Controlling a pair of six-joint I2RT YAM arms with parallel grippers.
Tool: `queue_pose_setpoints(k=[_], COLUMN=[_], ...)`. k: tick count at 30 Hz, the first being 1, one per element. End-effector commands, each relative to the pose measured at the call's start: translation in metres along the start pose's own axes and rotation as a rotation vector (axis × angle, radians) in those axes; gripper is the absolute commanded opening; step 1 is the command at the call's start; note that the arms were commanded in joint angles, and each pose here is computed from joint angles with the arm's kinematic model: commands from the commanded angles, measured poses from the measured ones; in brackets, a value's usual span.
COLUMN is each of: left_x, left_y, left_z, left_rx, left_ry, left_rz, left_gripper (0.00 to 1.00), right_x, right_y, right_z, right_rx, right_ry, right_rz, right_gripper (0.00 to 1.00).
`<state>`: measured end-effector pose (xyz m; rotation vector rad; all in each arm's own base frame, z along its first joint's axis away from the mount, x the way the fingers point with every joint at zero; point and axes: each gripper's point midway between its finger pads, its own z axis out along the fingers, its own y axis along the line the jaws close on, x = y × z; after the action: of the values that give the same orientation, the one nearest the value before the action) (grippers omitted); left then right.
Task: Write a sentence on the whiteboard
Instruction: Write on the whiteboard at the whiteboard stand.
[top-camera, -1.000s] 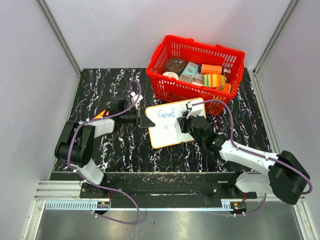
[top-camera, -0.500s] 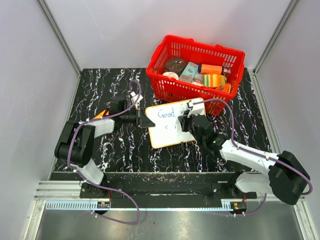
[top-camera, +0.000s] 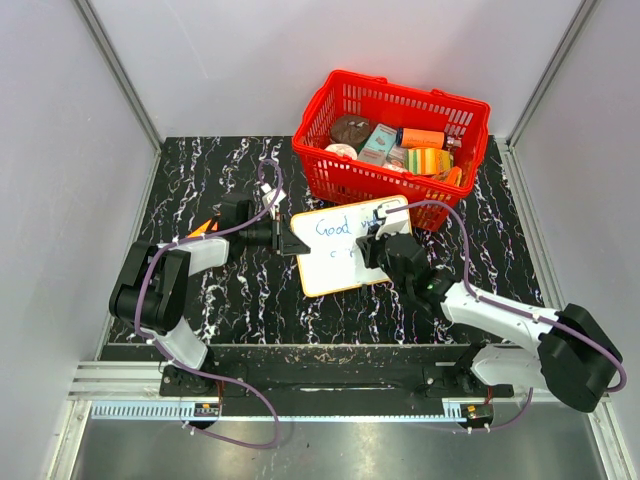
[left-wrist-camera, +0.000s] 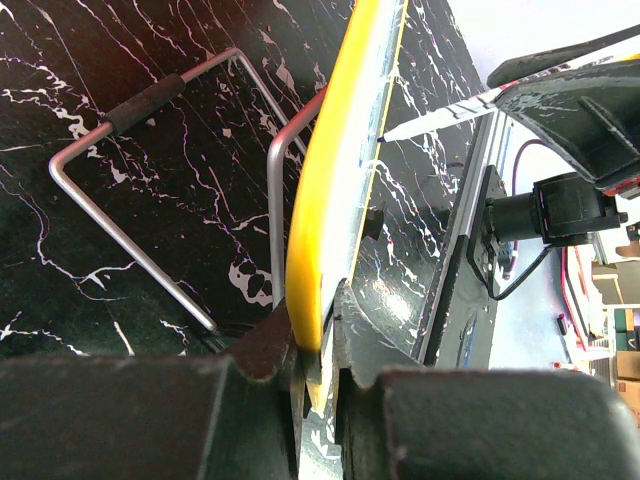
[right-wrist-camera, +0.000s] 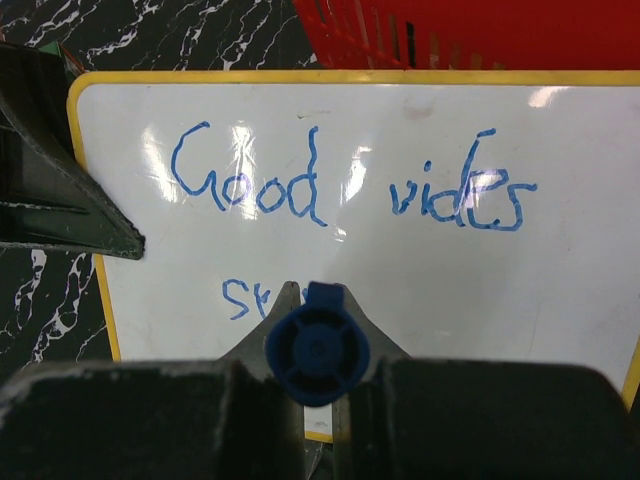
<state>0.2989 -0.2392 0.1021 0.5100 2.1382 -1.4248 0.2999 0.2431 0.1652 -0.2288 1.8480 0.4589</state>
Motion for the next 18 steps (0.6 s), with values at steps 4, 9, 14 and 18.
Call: queue_pose_setpoints(k=[4, 9, 14, 18], left_x=[0.0166, 0.0171, 0.0168, 0.0168], left_y=[0.0373, 0.038, 0.0371, 0.0371], left_z=[0.0061, 0.0061, 0.0059, 0.0059], left_rx=[-0.155, -0.157, -0.155, -0.155], left_ry=[0.028, 0.03, 0.028, 0.028], left_rz=[0.051, 0.05, 0.051, 0.051], left_gripper=[0.0, 0.0, 0.0, 0.0], right_x=[-0.0049, -0.0078, -0.0105, -0.0132], right_y=[-0.0005, 0.0002, -0.0005, -0.0009], right_z=[-0.002, 0.0001, 0.0042, 0.0072], right_rx=[-0.007, -0.005, 0.011, 0.021], right_ry=[-0.021, -0.029, -0.035, -0.044], right_rz=[0.017, 0.019, 0.022, 0.025], right_gripper=[0.0, 0.0, 0.0, 0.0])
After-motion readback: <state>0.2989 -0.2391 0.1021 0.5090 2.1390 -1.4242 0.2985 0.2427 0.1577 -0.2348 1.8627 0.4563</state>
